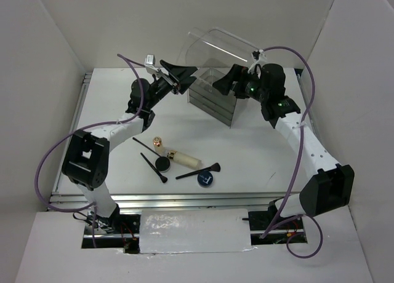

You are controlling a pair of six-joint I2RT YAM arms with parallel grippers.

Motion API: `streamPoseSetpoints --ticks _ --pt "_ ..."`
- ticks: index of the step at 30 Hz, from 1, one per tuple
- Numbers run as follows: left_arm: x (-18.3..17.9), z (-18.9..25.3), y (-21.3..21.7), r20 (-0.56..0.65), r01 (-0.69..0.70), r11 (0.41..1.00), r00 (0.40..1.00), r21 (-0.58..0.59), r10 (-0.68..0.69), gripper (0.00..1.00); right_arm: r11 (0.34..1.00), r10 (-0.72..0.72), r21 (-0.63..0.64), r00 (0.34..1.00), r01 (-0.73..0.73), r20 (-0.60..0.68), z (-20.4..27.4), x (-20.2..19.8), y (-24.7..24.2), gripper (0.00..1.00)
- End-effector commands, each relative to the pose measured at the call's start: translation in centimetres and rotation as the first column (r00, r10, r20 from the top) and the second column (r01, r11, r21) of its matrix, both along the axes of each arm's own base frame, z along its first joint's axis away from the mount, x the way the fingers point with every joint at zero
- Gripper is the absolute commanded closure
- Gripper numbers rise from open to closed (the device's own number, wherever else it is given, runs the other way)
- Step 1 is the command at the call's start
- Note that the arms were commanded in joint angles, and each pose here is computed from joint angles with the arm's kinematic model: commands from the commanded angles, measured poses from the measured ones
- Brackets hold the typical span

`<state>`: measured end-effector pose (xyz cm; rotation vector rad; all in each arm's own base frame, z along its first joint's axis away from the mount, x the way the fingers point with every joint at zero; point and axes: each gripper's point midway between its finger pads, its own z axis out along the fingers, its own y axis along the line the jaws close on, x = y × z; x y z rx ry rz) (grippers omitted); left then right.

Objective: Organize the makeup

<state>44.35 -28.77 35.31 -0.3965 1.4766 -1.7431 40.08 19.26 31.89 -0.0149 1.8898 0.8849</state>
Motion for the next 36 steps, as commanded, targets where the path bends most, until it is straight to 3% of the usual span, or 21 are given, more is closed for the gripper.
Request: streamPoseSetpoints --ticks 1,7,10,12,21,23,30,36 --pt "-2.5 7.0 0.7 0.183 0.002 0.999 0.983 -0.051 0.007 0.11 0.993 0.069 0.072 0.970 -0.089 0.235 7.7 -0.7 1.0 0.01" --pt "-2.1 6.8 0.8 0.172 -0.008 0.999 0.985 -0.035 0.014 0.10 0.985 0.079 0.109 0.915 -0.132 0.395 12.4 -2.5 0.9 0.00" --pt "-2.0 7.0 0.6 0.167 -0.008 1.000 0.986 -0.026 0.012 0.01 0.983 0.087 0.110 0.904 -0.146 0.419 13.5 -2.6 1.0 0.00" --pt "-2.1 7.4 0.7 0.166 -0.015 1.000 0.986 -0.010 0.017 0.01 0.982 0.082 0.120 0.902 -0.145 0.424 13.7 -2.6 1.0 0.00" --pt "-4.1 8.4 4.7 0.117 -0.191 0.965 0.978 0.178 0.172 0.01 0.976 0.033 0.174 0.876 -0.133 0.481 17.0 -2.2 0.0 0.00" --pt "-4.2 6.8 6.0 0.075 -0.243 0.936 0.970 0.256 0.231 0.01 0.976 0.009 0.186 0.869 -0.116 0.495 17.9 -1.7 -0.7 0.00" --pt "-7.6 7.0 9.6 0.120 -0.344 0.846 0.939 0.407 0.323 0.01 0.968 -0.077 0.244 0.857 -0.058 0.510 20.6 0.6 -3.3 0.00" --pt "-9.5 2.1 12.2 0.092 -0.361 0.734 0.920 0.575 0.381 0.01 0.964 -0.143 0.267 0.855 0.006 0.498 21.0 4.2 -5.3 0.00"
